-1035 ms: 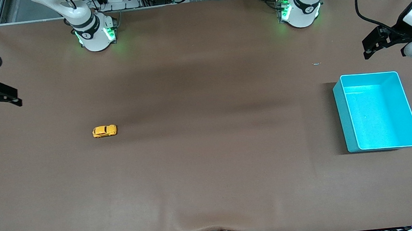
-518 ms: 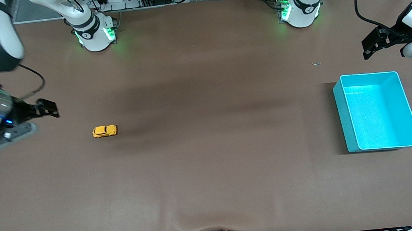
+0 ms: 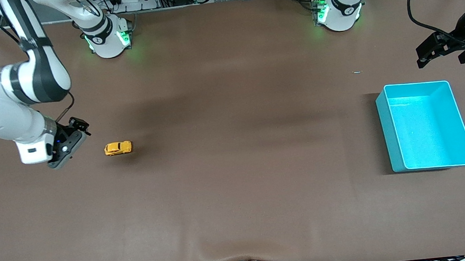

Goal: Wind and store yellow beetle car
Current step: 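Move the right gripper over the yellow beetle car, then lower the right gripper and grasp the yellow car, then drag the car backward along the table with the right gripper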

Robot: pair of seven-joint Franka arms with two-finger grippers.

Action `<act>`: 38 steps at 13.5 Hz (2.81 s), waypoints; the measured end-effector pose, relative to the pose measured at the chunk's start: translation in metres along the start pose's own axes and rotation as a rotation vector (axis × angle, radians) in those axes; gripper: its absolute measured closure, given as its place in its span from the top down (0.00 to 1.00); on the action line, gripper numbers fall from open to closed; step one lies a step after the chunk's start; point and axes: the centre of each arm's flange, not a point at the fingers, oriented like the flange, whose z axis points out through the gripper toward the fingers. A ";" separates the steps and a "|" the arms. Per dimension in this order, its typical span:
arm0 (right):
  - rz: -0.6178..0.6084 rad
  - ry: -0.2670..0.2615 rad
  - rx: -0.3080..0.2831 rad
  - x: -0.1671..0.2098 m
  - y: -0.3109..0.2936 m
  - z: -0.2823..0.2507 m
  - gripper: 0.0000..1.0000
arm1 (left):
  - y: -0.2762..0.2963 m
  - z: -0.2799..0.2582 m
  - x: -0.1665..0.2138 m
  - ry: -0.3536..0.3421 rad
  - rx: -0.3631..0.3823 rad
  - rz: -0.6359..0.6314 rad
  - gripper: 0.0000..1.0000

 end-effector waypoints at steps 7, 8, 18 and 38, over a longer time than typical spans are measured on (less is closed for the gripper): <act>-0.377 -0.019 0.035 0.014 0.000 0.104 0.97 | 0.001 0.001 0.000 -0.003 0.000 0.002 1.00; -0.408 -0.021 0.037 0.023 -0.006 0.107 0.96 | 0.001 0.002 0.000 -0.003 0.000 0.002 1.00; -0.526 -0.019 0.025 0.042 -0.041 0.134 0.76 | 0.001 0.004 0.001 -0.008 0.000 0.002 1.00; -0.506 -0.030 0.048 0.023 -0.039 0.143 0.42 | 0.003 0.011 0.005 -0.020 0.000 0.006 1.00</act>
